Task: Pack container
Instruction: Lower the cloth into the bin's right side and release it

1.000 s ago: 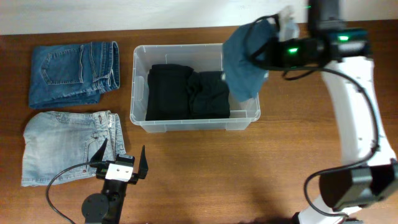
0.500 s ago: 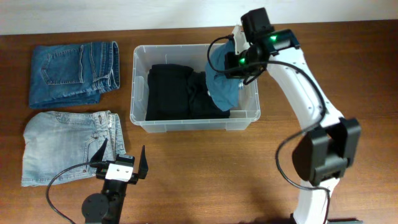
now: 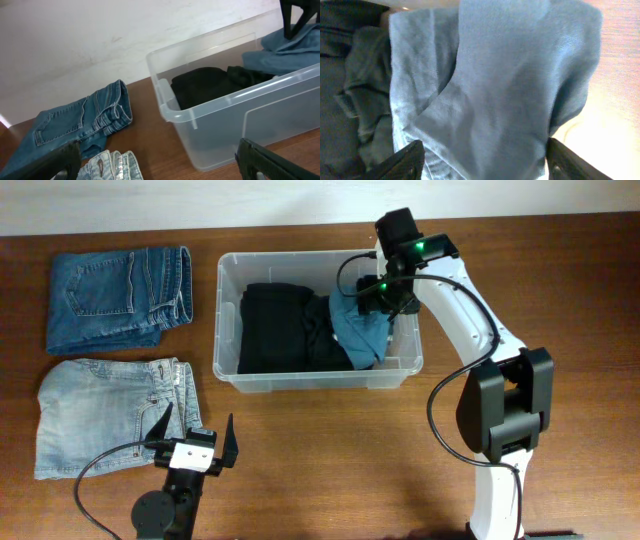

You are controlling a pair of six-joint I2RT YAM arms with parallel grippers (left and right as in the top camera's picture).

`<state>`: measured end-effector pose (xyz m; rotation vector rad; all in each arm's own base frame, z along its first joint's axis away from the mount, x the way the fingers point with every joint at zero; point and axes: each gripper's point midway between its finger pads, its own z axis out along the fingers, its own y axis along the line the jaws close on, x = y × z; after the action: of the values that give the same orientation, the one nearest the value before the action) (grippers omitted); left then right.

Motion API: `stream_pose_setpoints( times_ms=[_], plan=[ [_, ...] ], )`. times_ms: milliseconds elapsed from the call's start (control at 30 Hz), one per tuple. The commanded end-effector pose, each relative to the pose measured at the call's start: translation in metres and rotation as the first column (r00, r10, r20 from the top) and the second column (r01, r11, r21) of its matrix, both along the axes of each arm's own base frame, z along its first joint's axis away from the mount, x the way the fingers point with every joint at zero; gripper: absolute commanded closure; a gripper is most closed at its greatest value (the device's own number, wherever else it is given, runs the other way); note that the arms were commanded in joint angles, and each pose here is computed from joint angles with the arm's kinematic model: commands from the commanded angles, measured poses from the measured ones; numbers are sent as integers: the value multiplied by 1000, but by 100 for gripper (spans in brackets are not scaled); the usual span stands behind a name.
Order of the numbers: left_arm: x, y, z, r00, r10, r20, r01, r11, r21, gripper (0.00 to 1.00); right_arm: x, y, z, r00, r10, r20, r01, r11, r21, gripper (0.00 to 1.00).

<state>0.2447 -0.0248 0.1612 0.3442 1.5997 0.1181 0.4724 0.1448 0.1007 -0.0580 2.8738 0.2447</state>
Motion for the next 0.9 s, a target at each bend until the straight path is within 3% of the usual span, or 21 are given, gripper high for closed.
stream_pose_setpoints(
  times_ms=[0, 400, 467, 600, 667, 867],
  plan=[
    [0, 2, -1, 1000, 9, 0, -9, 1000, 9, 1, 6, -24, 2, 998, -42, 36, 46, 990, -133, 27],
    [0, 2, -1, 1000, 9, 0, -9, 1000, 9, 1, 11, 0, 71, 992, 24, 122, -11, 994, -109, 28],
    [0, 2, -1, 1000, 9, 0, -9, 1000, 9, 1, 6, 8, 70, 993, 42, 112, -29, 993, -112, 37],
    [0, 2, -1, 1000, 9, 0, -9, 1000, 9, 1, 0, 19, 54, 995, 67, 74, -57, 991, -124, 77],
    [0, 2, -1, 1000, 9, 0, -9, 1000, 9, 0, -1, 20, 43, 997, 62, 45, -56, 990, -130, 90],
    [0, 2, -1, 1000, 9, 0, -9, 1000, 9, 1, -16, 11, 3, 996, 4, -89, -20, 982, -186, 94]
  ],
)
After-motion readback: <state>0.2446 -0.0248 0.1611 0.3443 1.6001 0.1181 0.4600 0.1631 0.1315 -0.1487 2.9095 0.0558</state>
